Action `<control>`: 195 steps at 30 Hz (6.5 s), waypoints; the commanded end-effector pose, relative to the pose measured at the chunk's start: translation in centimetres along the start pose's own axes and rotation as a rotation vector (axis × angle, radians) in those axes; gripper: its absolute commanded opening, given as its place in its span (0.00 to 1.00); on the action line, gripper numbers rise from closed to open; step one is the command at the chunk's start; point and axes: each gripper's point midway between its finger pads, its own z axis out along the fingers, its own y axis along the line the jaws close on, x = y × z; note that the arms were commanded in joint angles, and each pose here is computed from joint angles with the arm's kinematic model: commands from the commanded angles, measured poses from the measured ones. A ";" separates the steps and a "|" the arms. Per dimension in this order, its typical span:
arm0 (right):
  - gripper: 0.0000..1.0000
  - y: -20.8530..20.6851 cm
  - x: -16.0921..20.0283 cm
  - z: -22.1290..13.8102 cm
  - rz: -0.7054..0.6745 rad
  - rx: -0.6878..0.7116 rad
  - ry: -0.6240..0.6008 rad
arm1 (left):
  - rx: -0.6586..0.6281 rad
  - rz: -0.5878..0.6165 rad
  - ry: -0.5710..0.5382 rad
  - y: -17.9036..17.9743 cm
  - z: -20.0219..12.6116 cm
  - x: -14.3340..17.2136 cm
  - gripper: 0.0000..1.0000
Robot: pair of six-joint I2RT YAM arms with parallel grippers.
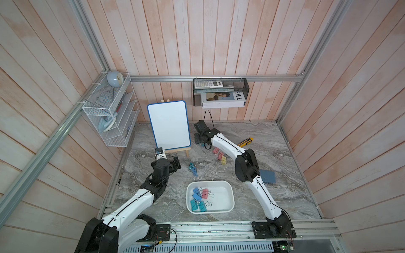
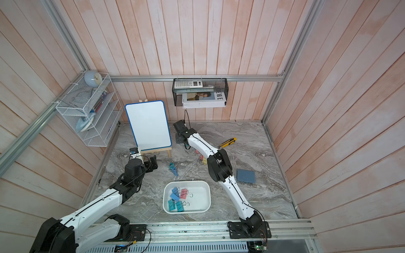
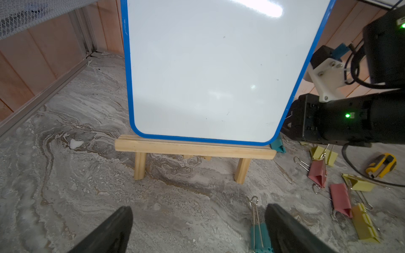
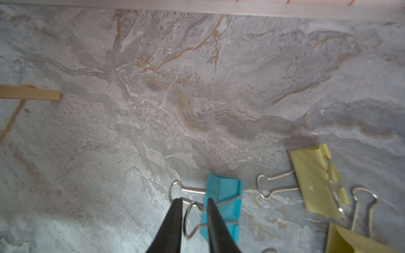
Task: Put the binder clips in the storage box
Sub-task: Pick up the binder clip at the center of the board, then place the binder clip in the storage box, then pick up the binder clip at the center of the board.
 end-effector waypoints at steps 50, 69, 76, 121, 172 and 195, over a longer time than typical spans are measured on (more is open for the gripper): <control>0.00 -5.6 19.0 -31.3 0.477 -0.345 -0.113 | 0.054 -0.026 -0.009 -0.7 0.0 0.1 1.00; 0.00 -1.6 28.0 -23.0 0.601 -0.412 0.160 | 0.041 -0.020 0.006 -0.6 0.5 0.6 1.00; 0.03 -2.9 30.8 -22.2 0.531 -0.290 0.209 | 0.039 -0.018 0.001 -0.5 0.3 0.4 1.00; 0.34 -10.2 10.7 -14.9 -0.018 0.243 0.203 | 0.031 -0.012 -0.001 -0.5 0.4 0.3 1.00; 0.00 -9.7 6.8 -12.3 -0.094 0.346 0.153 | 0.034 -0.008 -0.005 -0.5 0.2 0.1 1.00; 0.00 -7.9 11.0 -30.5 0.393 -0.311 -0.091 | 0.044 -0.014 -0.011 -0.6 0.0 0.0 1.00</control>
